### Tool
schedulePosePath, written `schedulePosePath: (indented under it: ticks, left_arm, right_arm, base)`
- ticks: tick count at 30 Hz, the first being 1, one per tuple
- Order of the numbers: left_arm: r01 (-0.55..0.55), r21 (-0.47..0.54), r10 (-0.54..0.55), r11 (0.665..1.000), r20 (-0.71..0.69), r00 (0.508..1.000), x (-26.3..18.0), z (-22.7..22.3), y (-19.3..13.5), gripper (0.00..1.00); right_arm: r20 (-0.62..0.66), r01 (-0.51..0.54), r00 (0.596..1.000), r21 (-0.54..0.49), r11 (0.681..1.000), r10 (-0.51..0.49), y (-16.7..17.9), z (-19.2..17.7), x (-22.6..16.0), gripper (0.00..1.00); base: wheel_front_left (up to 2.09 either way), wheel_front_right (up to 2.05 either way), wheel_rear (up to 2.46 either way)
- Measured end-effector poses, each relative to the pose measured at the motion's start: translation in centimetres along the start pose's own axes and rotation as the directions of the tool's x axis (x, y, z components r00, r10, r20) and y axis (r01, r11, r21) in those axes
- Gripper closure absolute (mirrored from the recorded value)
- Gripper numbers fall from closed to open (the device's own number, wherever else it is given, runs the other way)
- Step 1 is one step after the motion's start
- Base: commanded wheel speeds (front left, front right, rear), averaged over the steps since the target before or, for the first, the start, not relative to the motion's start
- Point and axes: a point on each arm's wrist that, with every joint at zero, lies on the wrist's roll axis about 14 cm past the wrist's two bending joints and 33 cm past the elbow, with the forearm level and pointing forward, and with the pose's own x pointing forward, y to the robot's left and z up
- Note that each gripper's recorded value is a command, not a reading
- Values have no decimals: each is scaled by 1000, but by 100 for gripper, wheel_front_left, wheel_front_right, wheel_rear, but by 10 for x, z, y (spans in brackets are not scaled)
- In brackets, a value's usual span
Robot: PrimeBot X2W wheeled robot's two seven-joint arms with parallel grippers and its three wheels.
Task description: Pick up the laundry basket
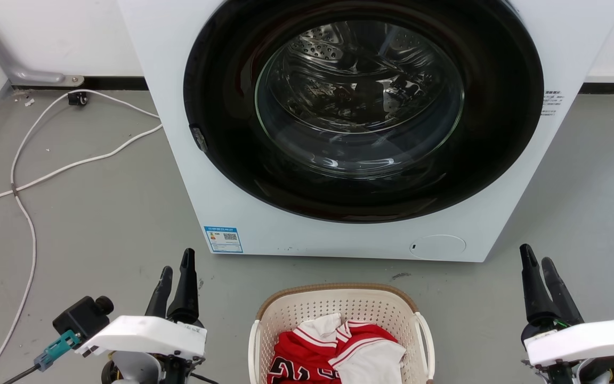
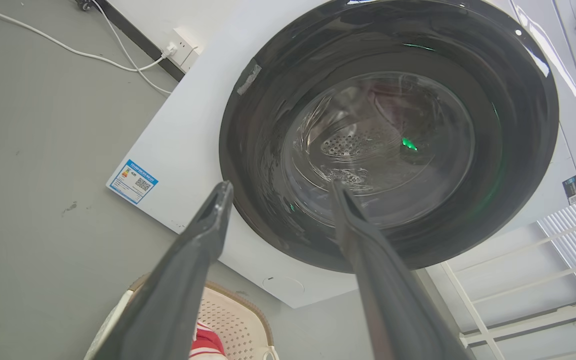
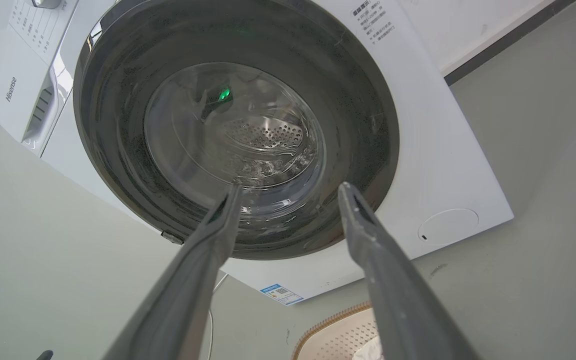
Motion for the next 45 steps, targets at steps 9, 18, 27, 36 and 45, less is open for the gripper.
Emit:
schedulePosePath:
  ticks: [9, 18, 27, 36, 45]
  left_arm:
    - [18, 116, -22, 993, 33, 999, 0, 5, -7, 0]
    - [35, 230, -48, 972, 52, 997, -4, 7, -11, 0]
    - [36, 332, -64, 943, 73, 995, -7, 10, -12, 0]
    - [32, 420, -78, 907, 93, 993, -11, 12, -13, 0]
    - [50, 503, -119, 863, 105, 987, -12, 13, -23, 0]
  right_arm:
    - [11, -28, 999, -139, 990, 30, 7, 1, -2, 0]
    - [22, -54, 998, -266, 962, 62, 15, 4, -3, 0]
    - [27, -63, 997, -372, 926, 79, 18, 4, -7, 0]
    - [28, -75, 995, -466, 882, 99, 21, 4, -9, 0]
    - [35, -82, 992, -543, 836, 120, 24, 6, -11, 0]
  base:
    - [0, 0, 0]
    - [0, 0, 0]
    - [0, 0, 0]
    - [0, 0, 0]
    - [0, 0, 0]
